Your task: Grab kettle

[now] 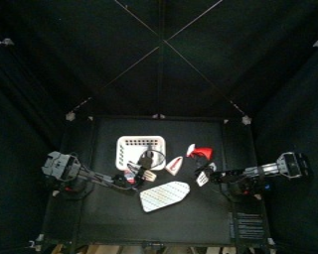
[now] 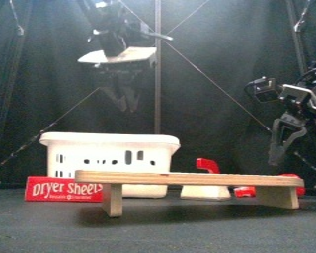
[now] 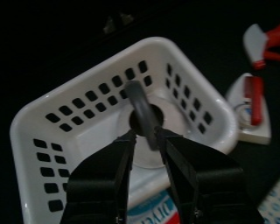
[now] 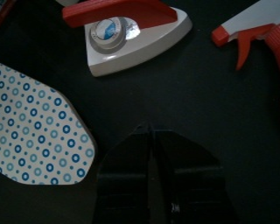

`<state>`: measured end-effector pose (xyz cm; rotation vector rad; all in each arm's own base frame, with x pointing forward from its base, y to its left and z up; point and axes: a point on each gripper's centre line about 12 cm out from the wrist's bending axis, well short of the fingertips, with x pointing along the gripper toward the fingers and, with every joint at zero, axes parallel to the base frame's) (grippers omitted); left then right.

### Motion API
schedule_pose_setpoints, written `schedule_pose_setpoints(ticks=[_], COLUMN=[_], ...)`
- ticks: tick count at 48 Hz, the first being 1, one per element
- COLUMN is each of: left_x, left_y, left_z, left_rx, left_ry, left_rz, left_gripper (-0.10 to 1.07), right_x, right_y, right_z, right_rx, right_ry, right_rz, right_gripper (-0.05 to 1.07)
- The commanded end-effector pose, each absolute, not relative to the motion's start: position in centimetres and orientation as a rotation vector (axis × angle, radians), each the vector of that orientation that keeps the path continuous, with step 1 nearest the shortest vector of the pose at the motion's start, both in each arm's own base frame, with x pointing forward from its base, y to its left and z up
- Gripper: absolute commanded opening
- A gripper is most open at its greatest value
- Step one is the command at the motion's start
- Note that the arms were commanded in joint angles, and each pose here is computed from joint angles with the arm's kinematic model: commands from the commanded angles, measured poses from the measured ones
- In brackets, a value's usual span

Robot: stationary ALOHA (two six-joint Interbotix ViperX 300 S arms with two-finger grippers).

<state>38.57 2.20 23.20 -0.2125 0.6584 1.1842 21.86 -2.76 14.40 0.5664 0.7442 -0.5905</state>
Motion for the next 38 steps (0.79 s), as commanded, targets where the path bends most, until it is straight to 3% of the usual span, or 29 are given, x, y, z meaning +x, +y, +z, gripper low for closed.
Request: schedule_pose_setpoints(ticks=[1,17,27,38], left_x=[37.9,37.9,38.8,39.3], left_y=[4.4,7.7,7.3,8.2], left_z=[23.6,22.1,22.7,21.1], left_rx=[-0.293,-0.416,-0.450,-0.496], left_ry=[0.652,0.651,0.620,0.651], left_rz=[1.186,1.112,1.038,1.060], left_gripper=[0.69,0.72,0.86,0.91], right_x=[22.6,22.8,22.8,22.8], right_y=[-2.8,-2.9,-2.9,-2.9], right_z=[15.1,14.9,15.0,15.0], right_rx=[0.563,0.548,0.535,0.532], right_ry=[0.726,0.733,0.731,0.729], right_rz=[-0.585,-0.582,-0.578,-0.576], right_gripper=[0.36,0.36,0.36,0.36])
